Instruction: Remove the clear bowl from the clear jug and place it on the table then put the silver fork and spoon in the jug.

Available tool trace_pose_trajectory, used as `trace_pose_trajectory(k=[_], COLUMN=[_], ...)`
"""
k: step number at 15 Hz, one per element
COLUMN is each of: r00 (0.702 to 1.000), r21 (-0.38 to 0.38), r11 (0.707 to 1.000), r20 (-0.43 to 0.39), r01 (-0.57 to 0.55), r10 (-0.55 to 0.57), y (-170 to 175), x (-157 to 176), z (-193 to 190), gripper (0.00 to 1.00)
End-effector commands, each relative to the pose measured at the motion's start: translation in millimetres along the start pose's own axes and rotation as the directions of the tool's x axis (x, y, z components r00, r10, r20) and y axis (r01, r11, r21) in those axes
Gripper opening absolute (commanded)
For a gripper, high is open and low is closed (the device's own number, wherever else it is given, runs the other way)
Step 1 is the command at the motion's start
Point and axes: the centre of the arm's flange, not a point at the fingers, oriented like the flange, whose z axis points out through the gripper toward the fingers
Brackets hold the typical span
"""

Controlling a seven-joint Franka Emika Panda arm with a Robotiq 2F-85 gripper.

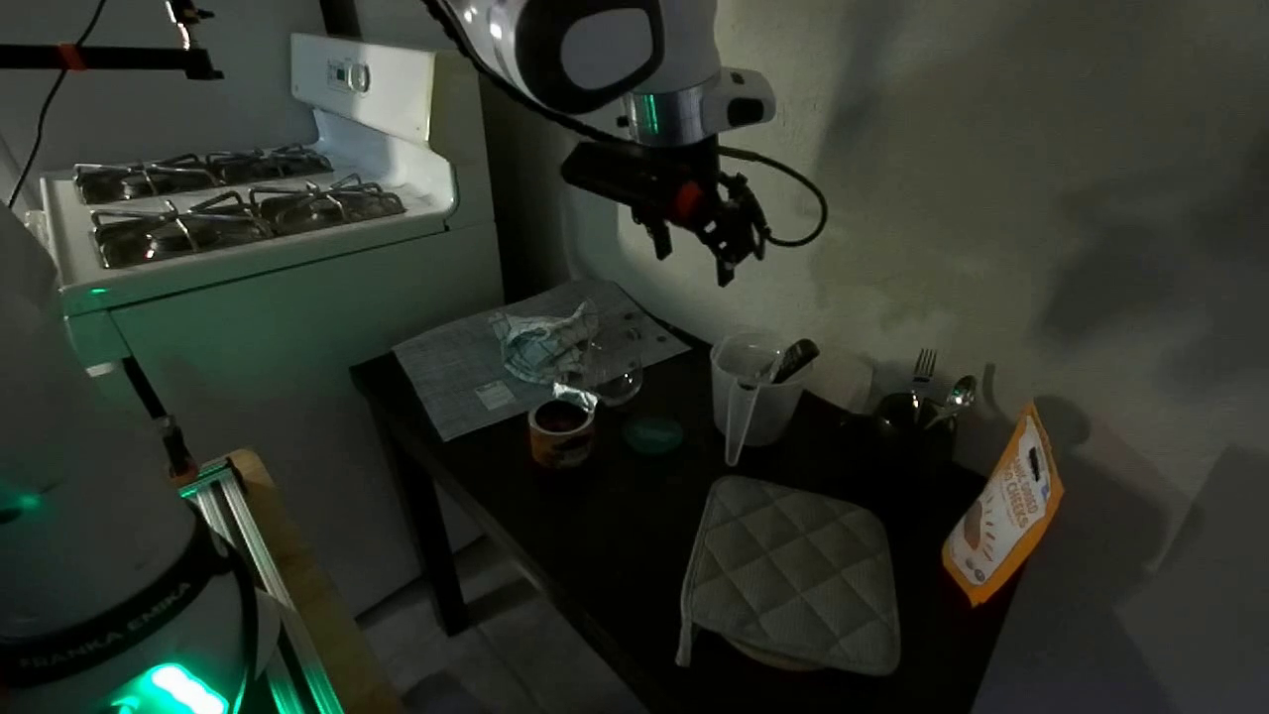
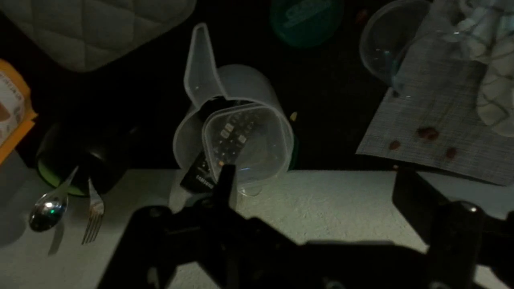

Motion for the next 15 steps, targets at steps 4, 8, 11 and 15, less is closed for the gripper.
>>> trace_pose_trajectory(k=[4, 8, 11, 15], r00=[0.997, 0.997, 0.996, 0.998], r21=[-0.101, -0.104, -0.092, -0.044], r11=[0.992, 0.991, 0.992, 0.997], r20=[0.020, 0.022, -0.006, -0.022], r01=[0.080, 0.081, 0.085, 0.059], r10=[-0.078, -0.080, -0.086, -0.060], y=[27.6, 29.8, 30.1, 38.3], x=[29.4, 33.2, 25.9, 15.9], z=[47.8, 53.2, 59.9, 85.0], gripper=[1.00, 1.00, 1.00, 1.00])
